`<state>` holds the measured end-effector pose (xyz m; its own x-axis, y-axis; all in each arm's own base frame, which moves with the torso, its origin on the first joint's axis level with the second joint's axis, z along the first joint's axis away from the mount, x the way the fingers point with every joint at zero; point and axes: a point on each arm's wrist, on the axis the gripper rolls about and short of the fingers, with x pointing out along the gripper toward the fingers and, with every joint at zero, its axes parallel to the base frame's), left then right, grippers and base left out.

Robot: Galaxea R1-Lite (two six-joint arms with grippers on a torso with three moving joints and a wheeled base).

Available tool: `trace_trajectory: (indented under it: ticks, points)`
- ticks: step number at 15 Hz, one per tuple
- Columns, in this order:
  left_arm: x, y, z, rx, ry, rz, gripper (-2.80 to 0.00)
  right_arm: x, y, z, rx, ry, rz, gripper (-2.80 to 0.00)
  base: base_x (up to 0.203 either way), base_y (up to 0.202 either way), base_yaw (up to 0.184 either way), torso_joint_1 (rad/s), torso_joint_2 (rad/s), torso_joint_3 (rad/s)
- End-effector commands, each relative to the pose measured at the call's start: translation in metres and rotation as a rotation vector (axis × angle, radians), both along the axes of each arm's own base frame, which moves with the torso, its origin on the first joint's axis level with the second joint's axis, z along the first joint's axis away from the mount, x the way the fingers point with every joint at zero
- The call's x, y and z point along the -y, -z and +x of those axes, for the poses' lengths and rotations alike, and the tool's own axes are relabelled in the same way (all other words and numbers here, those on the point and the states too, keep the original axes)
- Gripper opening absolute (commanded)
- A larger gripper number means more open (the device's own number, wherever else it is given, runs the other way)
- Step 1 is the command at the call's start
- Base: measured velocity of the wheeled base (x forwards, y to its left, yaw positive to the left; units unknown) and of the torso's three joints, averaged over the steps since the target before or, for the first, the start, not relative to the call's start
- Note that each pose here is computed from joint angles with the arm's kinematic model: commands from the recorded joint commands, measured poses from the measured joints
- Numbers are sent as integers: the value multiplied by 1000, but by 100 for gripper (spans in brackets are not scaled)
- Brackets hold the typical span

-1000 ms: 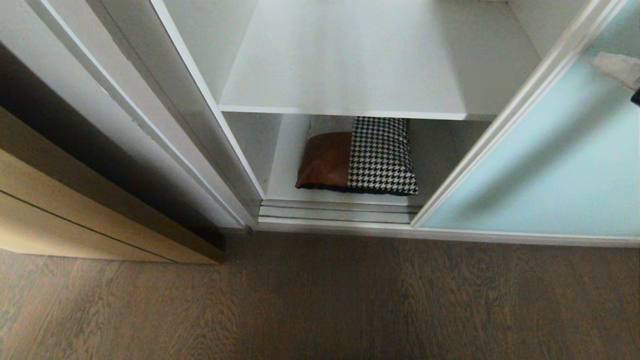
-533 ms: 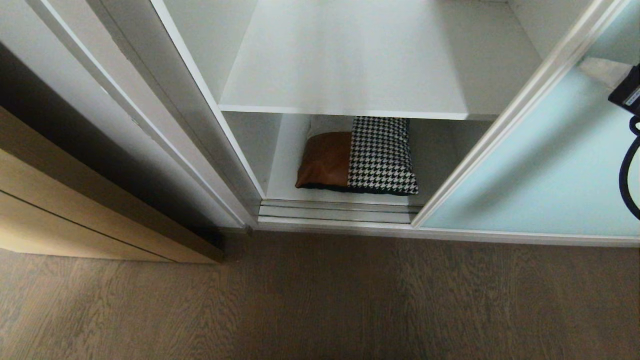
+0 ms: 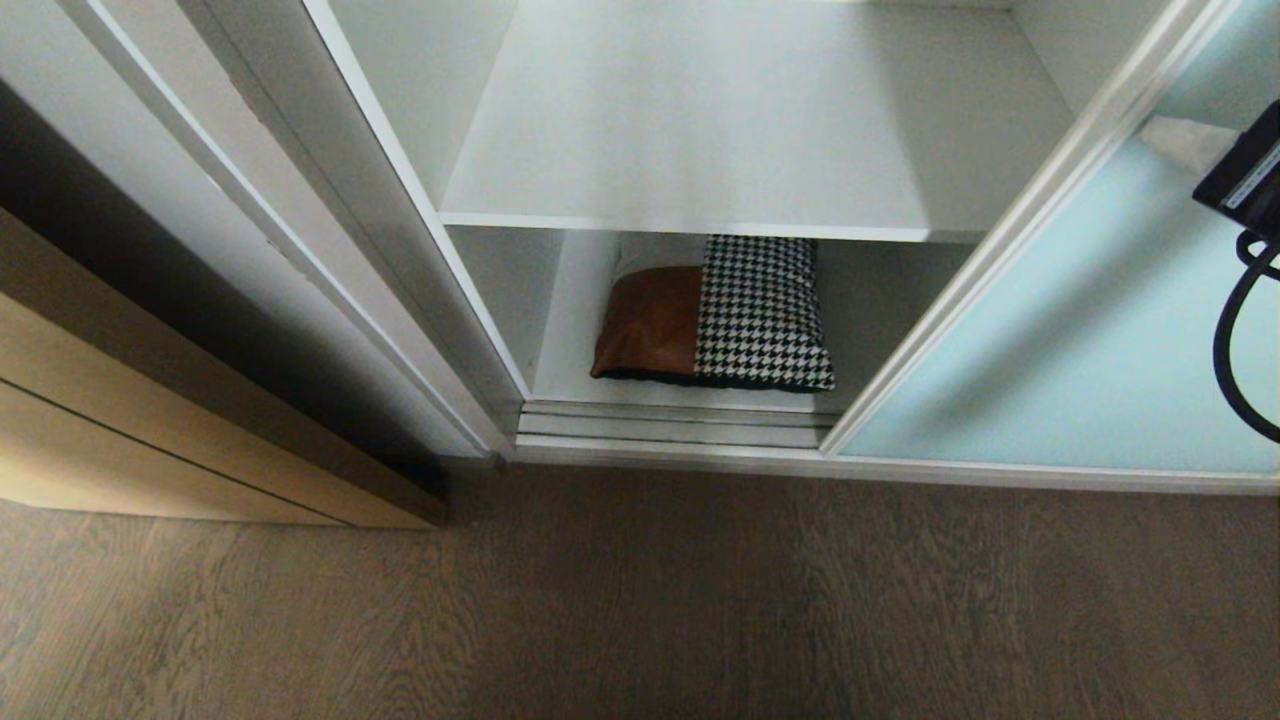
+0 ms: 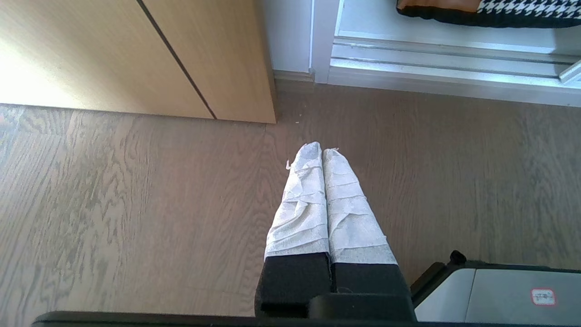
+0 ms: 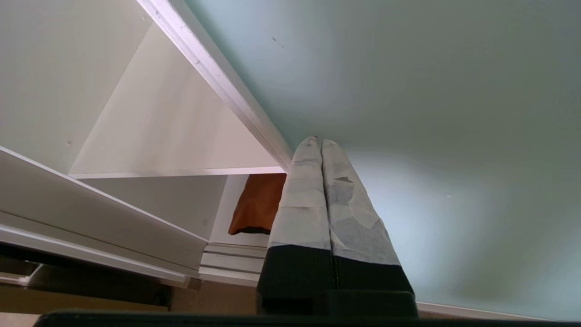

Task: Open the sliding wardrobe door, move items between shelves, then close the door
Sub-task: Close the door

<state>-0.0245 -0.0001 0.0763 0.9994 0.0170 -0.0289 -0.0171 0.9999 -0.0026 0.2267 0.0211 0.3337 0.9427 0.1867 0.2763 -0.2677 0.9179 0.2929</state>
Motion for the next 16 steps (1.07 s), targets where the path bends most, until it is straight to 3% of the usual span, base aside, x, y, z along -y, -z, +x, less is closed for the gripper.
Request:
trace_trajectory:
  ticks: [1, 4, 10, 16]
  points:
    - [0, 0, 0, -2, -1, -1, -280, -5, 3, 3, -10, -20, -4, -280, 0, 0, 0, 0, 0, 0]
    - [0, 0, 0, -2, -1, 0, -280, -24, 5, 1, -19, -93, -3, -280, 0, 0, 0, 0, 0, 0]
    - [0, 0, 0, -2, -1, 0, -280, -48, 12, 10, -51, -145, -1, -280, 0, 0, 0, 0, 0, 0]
    - [0, 0, 0, -2, 0, -2, -280, -109, 8, -10, -25, -321, -48, -280, 0, 0, 0, 0, 0, 0]
